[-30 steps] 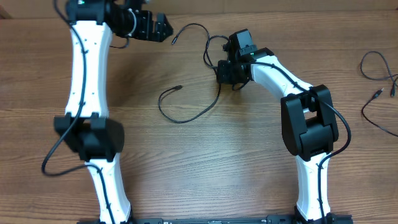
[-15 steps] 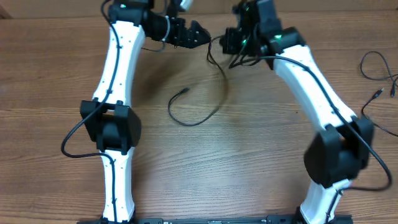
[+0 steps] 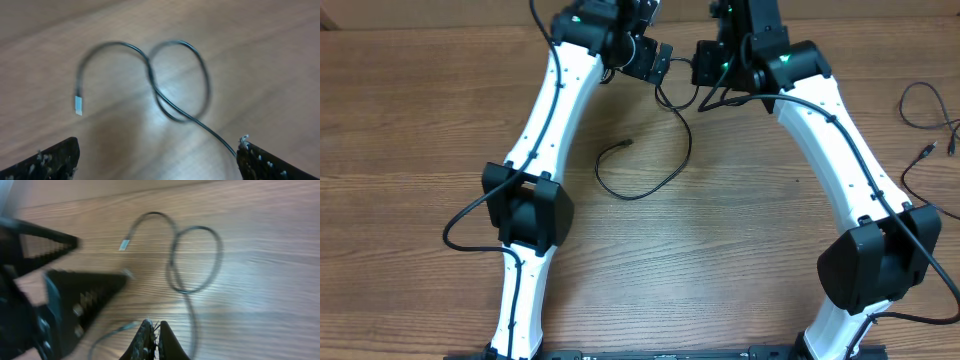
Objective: Untangle cables
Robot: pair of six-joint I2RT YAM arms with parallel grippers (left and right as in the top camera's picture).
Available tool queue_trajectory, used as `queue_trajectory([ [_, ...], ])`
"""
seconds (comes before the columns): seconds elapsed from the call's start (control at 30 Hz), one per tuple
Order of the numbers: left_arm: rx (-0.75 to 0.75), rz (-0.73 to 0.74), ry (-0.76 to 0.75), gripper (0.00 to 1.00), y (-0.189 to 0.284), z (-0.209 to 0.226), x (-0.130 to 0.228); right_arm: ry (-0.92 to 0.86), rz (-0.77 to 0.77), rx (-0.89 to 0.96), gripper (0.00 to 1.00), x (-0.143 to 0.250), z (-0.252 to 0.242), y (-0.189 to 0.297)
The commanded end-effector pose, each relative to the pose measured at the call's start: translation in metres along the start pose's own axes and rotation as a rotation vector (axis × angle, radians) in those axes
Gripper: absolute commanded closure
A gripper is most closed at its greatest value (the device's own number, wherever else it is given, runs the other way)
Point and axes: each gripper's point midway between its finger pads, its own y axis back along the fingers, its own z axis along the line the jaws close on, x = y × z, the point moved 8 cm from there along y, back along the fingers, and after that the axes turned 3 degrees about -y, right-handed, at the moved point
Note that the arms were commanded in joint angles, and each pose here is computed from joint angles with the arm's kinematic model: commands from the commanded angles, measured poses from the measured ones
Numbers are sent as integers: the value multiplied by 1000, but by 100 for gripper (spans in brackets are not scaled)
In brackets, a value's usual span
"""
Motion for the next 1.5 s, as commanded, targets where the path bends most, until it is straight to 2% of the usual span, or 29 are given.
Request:
queue_trajectory([
  [0.0, -183, 19, 46, 0, -30, 3, 5, -36, -109, 101, 96, -21, -26, 35],
  [0.1, -73, 20, 72, 0, -56, -13, 9, -83, -172, 131, 96, -33, -50, 67],
  [0.27, 23, 50, 98, 0, -84, -34, 18, -142, -216, 180, 96, -39, -79, 101],
  [0.47, 15, 129, 80, 0, -121, -56, 42, -203, -181, 236, 92, -33, -106, 114],
  [0.63, 10, 148, 64, 0, -128, -65, 48, -215, -142, 252, 91, -26, -109, 114],
  [0.83, -55, 169, 177, 0, -129, -61, 53, -218, -128, 256, 92, -24, -110, 114],
  [0.9, -105, 159, 258, 4, -128, -56, 53, -220, -121, 258, 92, -23, -110, 113],
  [1.0, -186, 119, 494, 11, -128, -49, 51, -218, -112, 261, 92, -21, -110, 113],
  [1.07, -232, 86, 674, 36, -127, -46, 50, -220, -105, 262, 92, -20, -110, 113],
  [1.1, -241, 60, 806, 41, -128, -45, 49, -221, -100, 264, 92, -19, -111, 113],
  [1.23, -227, 9, 1051, 44, -130, -47, 45, -204, -89, 267, 92, -18, -111, 113],
  [1.47, -253, 71, 1082, 43, -160, -45, 67, -175, -68, 304, 94, -14, -114, 114],
])
